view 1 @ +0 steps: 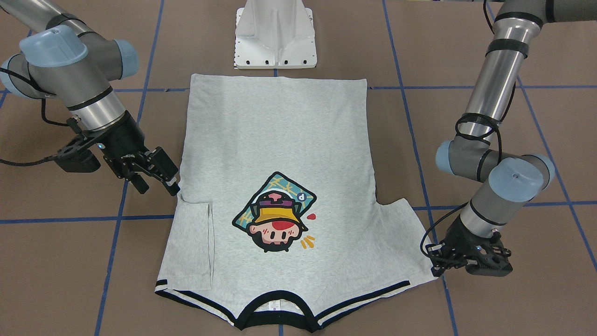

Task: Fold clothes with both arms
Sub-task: 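Bring the left gripper to the other shoulder while the right gripper holds position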

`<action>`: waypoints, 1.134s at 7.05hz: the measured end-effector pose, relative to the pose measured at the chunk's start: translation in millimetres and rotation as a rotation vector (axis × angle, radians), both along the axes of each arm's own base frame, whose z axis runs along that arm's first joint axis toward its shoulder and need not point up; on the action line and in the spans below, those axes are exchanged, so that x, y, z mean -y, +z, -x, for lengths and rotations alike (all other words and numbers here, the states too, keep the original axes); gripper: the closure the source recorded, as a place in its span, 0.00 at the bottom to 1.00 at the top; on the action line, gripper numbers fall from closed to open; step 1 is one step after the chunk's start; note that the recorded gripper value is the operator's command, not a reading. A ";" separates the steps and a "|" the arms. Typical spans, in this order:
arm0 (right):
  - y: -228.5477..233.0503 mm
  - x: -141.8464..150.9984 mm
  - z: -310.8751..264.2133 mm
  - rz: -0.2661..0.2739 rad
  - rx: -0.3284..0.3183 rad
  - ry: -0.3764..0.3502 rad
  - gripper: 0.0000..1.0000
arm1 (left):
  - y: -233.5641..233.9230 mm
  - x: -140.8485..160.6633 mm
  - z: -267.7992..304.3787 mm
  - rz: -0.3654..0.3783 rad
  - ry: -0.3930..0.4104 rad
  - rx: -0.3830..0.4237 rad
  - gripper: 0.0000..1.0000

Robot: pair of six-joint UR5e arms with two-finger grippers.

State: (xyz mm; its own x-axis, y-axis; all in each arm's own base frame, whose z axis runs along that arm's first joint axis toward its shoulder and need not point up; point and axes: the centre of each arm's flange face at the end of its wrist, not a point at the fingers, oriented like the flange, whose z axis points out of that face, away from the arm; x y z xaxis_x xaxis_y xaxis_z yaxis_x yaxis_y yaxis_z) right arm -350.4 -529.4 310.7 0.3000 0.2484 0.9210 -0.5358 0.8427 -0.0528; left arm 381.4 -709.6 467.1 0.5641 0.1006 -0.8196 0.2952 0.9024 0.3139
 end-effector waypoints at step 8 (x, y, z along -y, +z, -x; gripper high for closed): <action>-2.0 2.4 -0.9 0.002 0.001 0.004 0.00 | -153.5 -46.0 -136.4 0.032 -0.122 -0.195 1.00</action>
